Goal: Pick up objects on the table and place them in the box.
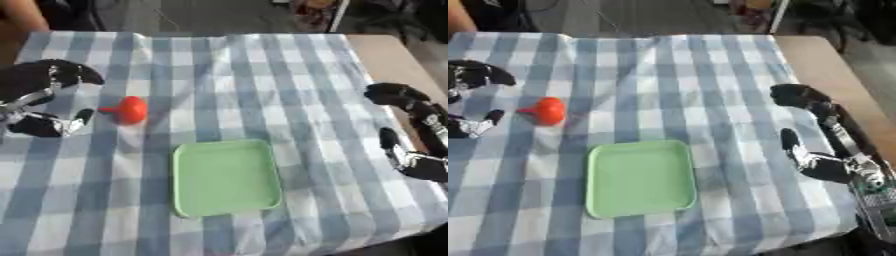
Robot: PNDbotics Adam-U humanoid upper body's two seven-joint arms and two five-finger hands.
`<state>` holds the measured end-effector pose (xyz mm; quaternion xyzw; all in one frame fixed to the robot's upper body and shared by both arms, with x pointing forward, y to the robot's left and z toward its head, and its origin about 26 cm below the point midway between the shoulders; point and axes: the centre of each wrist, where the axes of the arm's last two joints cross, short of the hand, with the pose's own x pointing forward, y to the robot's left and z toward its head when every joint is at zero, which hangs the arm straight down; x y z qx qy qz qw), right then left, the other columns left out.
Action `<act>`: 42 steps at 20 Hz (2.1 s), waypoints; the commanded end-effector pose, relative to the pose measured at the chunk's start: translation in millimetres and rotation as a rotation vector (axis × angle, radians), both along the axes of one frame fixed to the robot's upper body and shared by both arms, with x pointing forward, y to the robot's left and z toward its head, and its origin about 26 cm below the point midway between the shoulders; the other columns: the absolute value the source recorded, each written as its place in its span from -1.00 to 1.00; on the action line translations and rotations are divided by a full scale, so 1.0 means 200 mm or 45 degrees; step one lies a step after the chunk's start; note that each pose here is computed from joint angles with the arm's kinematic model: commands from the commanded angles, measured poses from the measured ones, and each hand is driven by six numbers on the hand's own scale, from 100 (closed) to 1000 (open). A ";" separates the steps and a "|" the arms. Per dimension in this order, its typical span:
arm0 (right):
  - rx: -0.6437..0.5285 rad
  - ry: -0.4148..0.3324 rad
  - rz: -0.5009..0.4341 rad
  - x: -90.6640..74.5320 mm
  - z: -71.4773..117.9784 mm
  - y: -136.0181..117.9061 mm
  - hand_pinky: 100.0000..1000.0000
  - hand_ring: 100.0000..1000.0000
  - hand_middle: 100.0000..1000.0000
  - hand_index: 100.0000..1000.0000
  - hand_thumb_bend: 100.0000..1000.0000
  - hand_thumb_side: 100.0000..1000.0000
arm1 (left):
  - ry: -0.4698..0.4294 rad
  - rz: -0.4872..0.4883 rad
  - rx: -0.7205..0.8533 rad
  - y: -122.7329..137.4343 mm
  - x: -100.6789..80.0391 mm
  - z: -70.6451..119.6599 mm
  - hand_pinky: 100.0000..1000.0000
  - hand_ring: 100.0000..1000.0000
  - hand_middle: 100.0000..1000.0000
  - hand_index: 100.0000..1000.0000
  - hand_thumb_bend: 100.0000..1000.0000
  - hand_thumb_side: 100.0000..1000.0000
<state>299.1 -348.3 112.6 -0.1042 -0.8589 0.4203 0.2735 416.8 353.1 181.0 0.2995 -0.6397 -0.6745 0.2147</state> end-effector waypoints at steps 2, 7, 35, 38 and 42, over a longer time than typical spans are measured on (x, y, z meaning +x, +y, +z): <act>-0.255 -0.114 0.195 0.00 0.03 -0.01 0.64 0.64 0.70 0.66 -1.00 -0.24 | -0.047 -0.018 0.044 -0.01 0.03 0.06 0.78 0.69 0.62 0.88 -0.19 -0.23; -0.255 -0.113 0.199 0.00 0.03 -0.01 0.64 0.64 0.70 0.66 -1.00 -0.24 | -0.046 -0.041 0.116 -0.04 0.08 0.05 0.79 0.69 0.61 0.97 -0.13 -0.21; -0.253 -0.106 0.208 0.00 0.02 -0.01 0.64 0.64 0.70 0.66 -1.00 -0.23 | 0.031 -0.137 0.329 -0.13 0.23 -0.10 0.80 0.68 0.58 1.00 -0.12 -0.13; -0.253 -0.105 0.208 0.00 0.02 -0.01 0.64 0.64 0.70 0.66 -1.00 -0.23 | 0.020 -0.140 0.327 -0.14 0.24 -0.10 0.80 0.68 0.58 1.00 -0.12 -0.14; -0.253 -0.104 0.209 0.00 0.02 -0.01 0.64 0.64 0.70 0.66 -1.00 -0.23 | 0.002 -0.145 0.311 -0.16 0.25 -0.10 0.79 0.68 0.56 1.00 -0.13 -0.15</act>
